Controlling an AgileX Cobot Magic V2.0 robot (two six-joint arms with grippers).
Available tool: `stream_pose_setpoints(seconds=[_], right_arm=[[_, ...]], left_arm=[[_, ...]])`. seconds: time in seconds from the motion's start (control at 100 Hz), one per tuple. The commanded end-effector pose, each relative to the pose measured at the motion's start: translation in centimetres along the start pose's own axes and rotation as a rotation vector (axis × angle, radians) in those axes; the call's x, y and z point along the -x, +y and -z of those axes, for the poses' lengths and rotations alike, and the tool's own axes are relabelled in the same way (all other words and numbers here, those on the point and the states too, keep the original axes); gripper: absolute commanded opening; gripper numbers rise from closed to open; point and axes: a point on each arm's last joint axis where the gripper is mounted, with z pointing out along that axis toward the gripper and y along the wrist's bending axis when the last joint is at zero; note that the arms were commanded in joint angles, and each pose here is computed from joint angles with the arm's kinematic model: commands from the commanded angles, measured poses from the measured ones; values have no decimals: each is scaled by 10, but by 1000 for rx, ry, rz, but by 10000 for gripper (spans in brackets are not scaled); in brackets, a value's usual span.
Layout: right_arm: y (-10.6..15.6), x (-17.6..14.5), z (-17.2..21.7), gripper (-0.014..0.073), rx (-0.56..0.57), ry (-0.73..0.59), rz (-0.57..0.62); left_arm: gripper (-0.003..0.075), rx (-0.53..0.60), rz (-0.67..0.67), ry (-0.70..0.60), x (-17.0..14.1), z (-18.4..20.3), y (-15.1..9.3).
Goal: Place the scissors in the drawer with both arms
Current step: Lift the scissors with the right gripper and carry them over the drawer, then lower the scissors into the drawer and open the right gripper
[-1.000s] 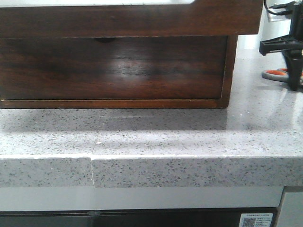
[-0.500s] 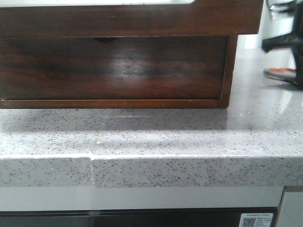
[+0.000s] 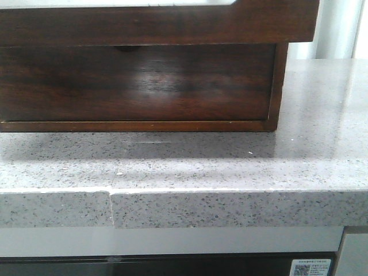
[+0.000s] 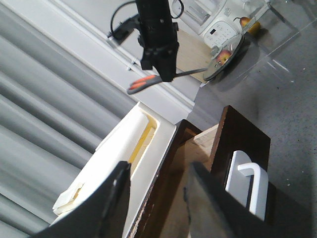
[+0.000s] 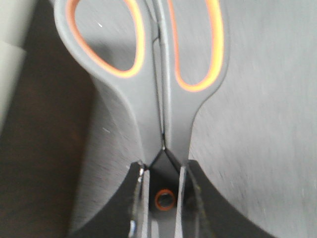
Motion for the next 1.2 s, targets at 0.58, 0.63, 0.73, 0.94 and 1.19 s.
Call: stream_pose_setpoints(seconds=[0.58, 0.63, 0.73, 0.94, 1.19], right_arm=[[142, 14, 93, -67, 476, -405, 709], [153, 11, 88, -67, 505, -391, 750], [175, 5, 75, -67, 552, -352, 813], [203, -7, 37, -67, 600, -204, 897], [210, -14, 22, -67, 610, -135, 944]], left_arm=[[262, 37, 24, -73, 12, 3, 11], [262, 37, 24, -75, 12, 3, 11], [262, 37, 24, -75, 12, 3, 11], [262, 39, 24, -83, 13, 3, 11], [262, 40, 24, -87, 13, 3, 11]])
